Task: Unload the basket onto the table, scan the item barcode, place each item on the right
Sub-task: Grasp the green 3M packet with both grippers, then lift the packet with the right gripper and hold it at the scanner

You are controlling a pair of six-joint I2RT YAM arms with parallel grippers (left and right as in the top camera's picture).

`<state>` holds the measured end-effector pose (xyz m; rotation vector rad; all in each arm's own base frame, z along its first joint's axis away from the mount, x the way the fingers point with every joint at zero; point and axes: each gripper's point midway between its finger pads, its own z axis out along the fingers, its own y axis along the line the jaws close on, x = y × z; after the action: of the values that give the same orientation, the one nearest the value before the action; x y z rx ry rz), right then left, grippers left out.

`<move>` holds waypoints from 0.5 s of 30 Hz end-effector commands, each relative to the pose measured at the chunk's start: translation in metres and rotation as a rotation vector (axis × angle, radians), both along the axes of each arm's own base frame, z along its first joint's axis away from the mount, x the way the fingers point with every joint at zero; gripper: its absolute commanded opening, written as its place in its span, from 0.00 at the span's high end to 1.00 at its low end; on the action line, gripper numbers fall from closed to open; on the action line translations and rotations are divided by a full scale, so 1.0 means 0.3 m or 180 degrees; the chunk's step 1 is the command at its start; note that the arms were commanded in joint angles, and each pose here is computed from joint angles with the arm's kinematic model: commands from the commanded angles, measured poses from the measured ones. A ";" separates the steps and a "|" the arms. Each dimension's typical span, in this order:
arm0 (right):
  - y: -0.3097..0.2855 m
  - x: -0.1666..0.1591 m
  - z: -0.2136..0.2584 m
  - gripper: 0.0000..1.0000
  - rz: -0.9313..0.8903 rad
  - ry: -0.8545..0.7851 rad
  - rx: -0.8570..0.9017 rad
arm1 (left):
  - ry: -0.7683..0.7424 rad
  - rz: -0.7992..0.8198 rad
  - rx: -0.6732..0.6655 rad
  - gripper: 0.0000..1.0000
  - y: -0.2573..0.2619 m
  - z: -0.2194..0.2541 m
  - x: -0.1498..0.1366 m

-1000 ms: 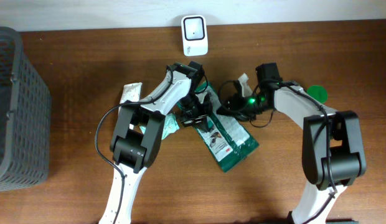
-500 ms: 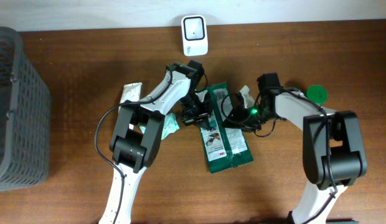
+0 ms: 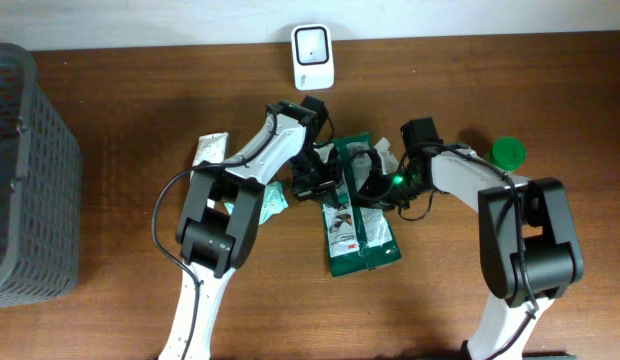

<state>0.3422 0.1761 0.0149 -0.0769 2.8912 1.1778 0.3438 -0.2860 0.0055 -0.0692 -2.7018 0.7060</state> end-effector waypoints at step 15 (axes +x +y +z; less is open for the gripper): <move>0.062 -0.057 0.622 0.96 0.0452 -0.1464 0.0961 | -0.1804 0.0363 0.0361 1.00 0.425 0.687 0.404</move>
<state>0.3358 0.1929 0.1605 -0.4004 2.4641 1.3087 0.4550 -0.1980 0.1744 -0.1279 -3.1646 0.7271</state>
